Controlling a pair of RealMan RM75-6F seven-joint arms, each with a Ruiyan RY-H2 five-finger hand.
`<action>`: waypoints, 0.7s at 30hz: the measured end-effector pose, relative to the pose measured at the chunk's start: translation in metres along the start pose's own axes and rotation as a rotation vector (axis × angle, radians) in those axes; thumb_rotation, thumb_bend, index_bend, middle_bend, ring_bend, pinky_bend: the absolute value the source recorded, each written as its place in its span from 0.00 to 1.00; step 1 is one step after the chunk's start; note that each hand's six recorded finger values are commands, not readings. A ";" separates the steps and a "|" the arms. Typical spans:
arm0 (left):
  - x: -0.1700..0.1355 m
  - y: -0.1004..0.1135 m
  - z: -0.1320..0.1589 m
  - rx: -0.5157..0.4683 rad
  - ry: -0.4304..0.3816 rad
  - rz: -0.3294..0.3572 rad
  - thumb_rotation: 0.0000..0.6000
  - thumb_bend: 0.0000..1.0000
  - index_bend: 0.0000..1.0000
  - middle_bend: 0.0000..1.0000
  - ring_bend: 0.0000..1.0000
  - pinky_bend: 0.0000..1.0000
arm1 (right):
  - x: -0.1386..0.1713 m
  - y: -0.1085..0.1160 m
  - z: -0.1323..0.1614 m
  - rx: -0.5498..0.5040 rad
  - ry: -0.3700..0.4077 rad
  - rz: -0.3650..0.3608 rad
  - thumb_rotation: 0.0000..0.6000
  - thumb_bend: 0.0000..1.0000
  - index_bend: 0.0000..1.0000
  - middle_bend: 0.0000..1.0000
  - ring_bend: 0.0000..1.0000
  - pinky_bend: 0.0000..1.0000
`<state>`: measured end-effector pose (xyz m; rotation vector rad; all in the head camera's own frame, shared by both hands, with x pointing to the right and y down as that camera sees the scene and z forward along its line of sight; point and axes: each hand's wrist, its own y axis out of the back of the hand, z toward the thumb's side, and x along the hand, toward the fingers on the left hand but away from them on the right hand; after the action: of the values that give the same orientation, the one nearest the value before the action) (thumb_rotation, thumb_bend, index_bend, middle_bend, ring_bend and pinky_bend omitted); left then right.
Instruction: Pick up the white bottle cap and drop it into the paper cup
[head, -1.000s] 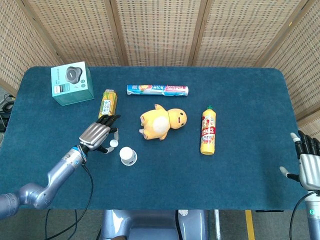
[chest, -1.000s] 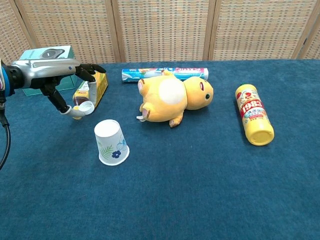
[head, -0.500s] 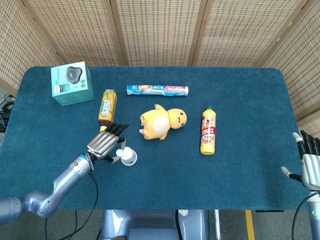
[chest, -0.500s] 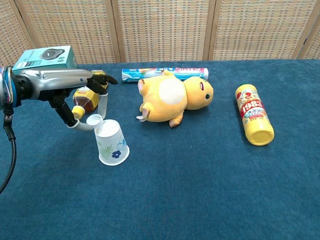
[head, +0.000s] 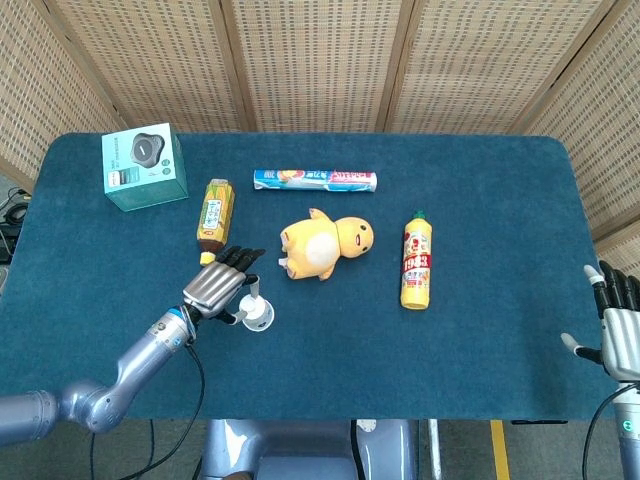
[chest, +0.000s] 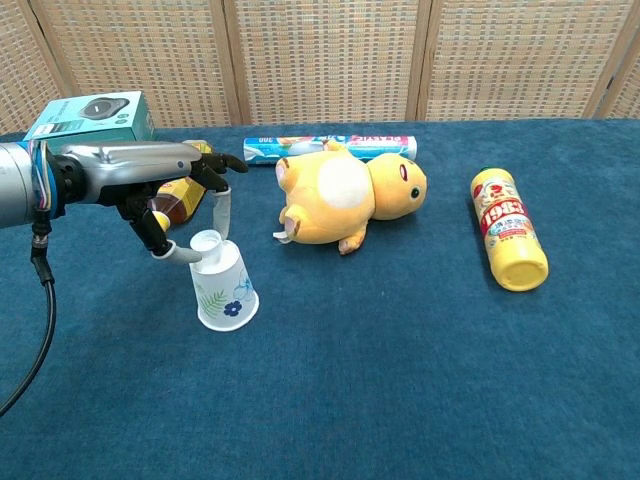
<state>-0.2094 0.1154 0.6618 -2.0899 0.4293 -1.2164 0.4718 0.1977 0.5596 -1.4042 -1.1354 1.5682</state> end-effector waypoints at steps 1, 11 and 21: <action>0.000 0.000 0.001 -0.001 -0.003 -0.001 1.00 0.27 0.31 0.00 0.00 0.00 | 0.000 0.000 0.000 -0.001 0.001 -0.001 1.00 0.00 0.07 0.00 0.00 0.00; -0.017 0.020 -0.005 -0.031 0.000 0.050 1.00 0.25 0.07 0.00 0.00 0.00 | 0.003 0.003 0.002 -0.013 0.009 -0.005 1.00 0.00 0.07 0.00 0.00 0.00; -0.084 0.063 -0.058 -0.026 0.177 0.314 1.00 0.10 0.00 0.00 0.00 0.00 | 0.008 0.007 0.006 -0.027 0.028 -0.010 1.00 0.00 0.07 0.00 0.00 0.00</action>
<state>-0.2988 0.0966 0.5840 -1.8555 0.8247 -1.2135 0.4648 0.2013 0.5502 -1.4321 -1.1488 1.5270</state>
